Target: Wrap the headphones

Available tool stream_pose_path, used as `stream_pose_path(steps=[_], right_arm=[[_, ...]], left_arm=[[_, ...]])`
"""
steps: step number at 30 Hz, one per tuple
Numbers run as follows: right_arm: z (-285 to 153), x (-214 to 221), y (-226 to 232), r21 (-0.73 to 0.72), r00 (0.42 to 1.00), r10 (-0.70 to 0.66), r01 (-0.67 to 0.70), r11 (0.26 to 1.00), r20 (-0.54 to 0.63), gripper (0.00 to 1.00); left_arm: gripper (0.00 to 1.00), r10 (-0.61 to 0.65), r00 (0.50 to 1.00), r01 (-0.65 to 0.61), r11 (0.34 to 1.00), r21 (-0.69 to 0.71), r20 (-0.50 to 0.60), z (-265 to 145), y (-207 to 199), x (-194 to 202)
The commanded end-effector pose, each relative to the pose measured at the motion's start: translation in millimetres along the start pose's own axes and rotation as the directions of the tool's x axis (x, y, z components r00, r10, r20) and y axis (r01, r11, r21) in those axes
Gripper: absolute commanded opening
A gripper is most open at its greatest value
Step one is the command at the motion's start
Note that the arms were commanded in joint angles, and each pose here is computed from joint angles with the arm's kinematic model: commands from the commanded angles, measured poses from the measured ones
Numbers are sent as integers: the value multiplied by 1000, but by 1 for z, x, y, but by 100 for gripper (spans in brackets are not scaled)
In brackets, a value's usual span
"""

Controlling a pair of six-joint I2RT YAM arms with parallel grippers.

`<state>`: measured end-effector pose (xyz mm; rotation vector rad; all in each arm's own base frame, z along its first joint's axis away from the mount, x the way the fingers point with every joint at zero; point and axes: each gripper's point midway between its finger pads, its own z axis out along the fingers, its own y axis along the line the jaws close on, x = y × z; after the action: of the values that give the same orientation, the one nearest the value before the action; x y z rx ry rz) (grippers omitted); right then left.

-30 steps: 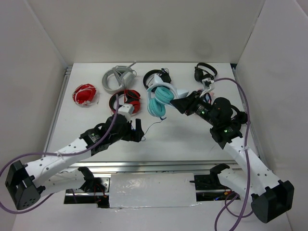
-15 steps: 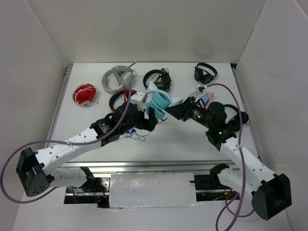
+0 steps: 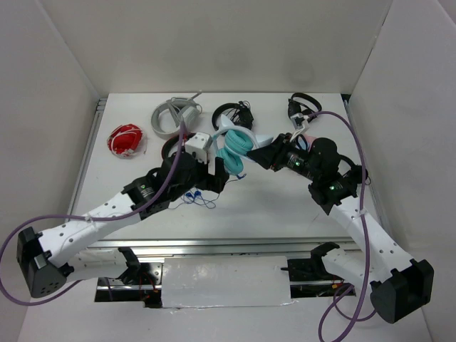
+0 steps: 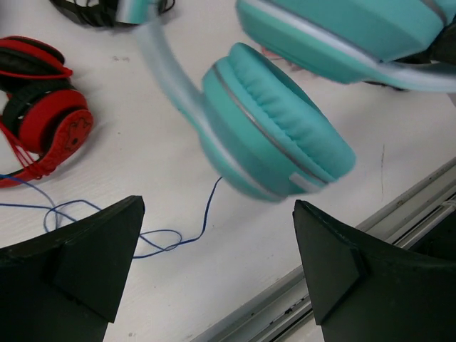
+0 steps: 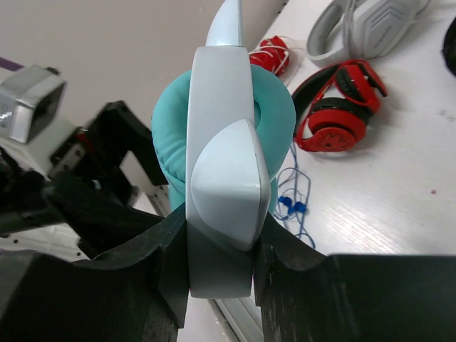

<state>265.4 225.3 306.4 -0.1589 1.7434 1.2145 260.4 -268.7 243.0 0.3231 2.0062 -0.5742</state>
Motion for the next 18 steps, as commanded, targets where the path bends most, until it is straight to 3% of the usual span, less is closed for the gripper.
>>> stream_pose_path(steps=[1, 9, 18], right_arm=[[-5, -26, 6, 20, 996, -93, 92, 996, 16, 0], [-7, -8, -5, -43, 990, -126, 123, 991, -71, 0], [-15, 17, 16, -219, 960, -158, 107, 970, -230, 0]], left_arm=[[99, -36, 991, 40, 999, -24, 131, -28, 8, -33], [99, -3, 990, 18, 995, -102, 139, -61, 31, -41], [99, 159, 983, -158, 987, -19, 86, -38, 27, -52]])
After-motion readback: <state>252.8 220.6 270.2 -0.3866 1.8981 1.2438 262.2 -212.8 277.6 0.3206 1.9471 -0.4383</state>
